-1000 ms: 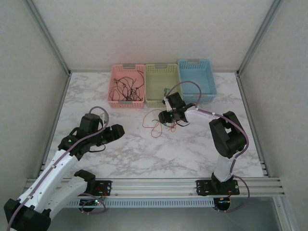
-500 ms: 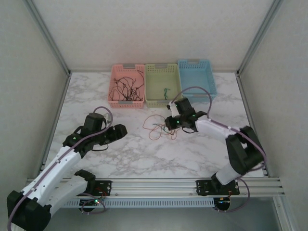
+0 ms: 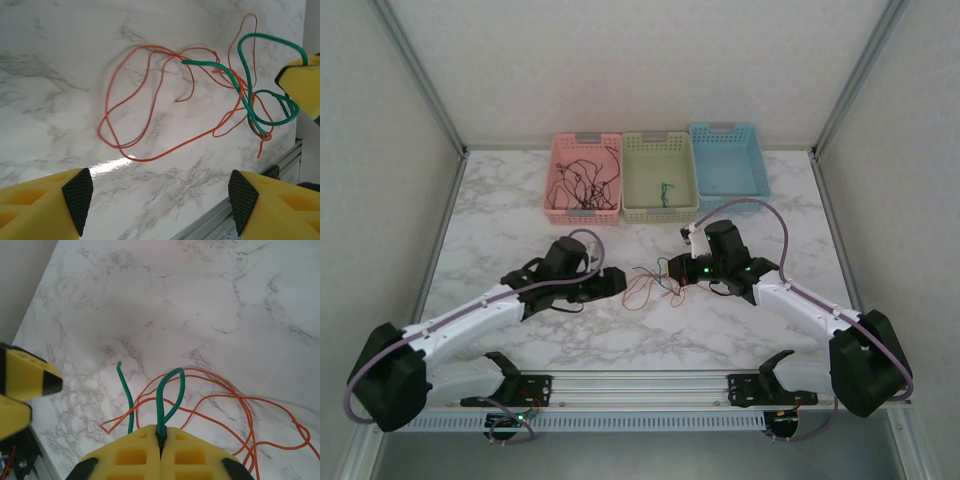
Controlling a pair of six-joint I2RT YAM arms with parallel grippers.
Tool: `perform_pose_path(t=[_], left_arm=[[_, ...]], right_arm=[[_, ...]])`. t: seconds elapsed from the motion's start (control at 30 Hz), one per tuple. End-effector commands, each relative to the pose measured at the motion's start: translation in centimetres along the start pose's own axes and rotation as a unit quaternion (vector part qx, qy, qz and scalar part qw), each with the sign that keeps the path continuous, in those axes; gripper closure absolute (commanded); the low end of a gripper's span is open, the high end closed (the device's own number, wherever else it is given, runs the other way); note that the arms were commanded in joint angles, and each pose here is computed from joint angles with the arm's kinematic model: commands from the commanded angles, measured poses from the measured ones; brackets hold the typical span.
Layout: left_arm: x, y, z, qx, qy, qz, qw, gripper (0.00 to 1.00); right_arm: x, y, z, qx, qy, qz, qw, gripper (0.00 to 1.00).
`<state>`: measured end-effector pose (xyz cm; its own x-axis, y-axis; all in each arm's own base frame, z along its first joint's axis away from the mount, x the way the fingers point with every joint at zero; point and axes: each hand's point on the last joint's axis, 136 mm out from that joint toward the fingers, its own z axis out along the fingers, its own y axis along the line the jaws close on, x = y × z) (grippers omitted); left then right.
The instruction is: Untangle the cables
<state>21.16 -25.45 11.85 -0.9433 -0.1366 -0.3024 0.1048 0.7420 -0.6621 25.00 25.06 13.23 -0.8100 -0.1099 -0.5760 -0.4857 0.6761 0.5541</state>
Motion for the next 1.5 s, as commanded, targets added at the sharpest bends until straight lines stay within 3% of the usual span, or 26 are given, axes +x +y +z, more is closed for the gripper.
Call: perform_pose_path(t=[0.0,0.43,0.67,0.73,0.87,0.97,1.13,1.3,1.47], left_arm=[[-1.2,-3.2,1.0,0.038,-0.025,0.027,0.999,0.26],[-1.3,-2.5,5.8,-0.028,0.024,0.14,0.989,0.31],[0.8,-3.1,7.7,-0.007,0.069,0.155,0.986,0.33],[1.1,-2.8,8.0,-0.011,0.074,0.153,0.985,0.37],[0.7,-3.1,8.2,-0.006,0.064,0.154,0.986,0.58],[0.1,-3.5,7.6,-0.006,0.05,0.155,0.987,0.78],[-0.2,-3.3,5.9,-0.019,0.032,0.158,0.987,0.99],[-0.7,-2.5,2.8,-0.051,0.002,0.154,0.987,1.0],[-2.4,-0.9,-3.0,-0.115,-0.062,0.136,0.982,1.0]], right_arm=[[-1.1,0.5,0.2,-0.01,-0.018,0.017,1.0,1.0],[-1.1,0.7,0.3,-0.015,-0.009,0.032,0.999,1.0],[-1.1,0.5,0.3,-0.01,-0.008,0.034,0.999,1.0],[-1.1,0.6,0.3,-0.011,-0.009,0.033,0.999,1.0],[-1.3,0.6,0.1,-0.007,-0.011,0.03,0.999,1.0],[-1.2,0.4,-0.1,0.0,-0.014,0.028,1.0,1.0],[-1.0,-0.1,-0.1,0.01,-0.015,0.028,0.999,1.0],[-1.0,-2.0,-0.3,0.055,-0.026,0.041,0.997,1.0],[-1.0,-5.8,-1.0,0.123,-0.036,0.078,0.989,1.0]])
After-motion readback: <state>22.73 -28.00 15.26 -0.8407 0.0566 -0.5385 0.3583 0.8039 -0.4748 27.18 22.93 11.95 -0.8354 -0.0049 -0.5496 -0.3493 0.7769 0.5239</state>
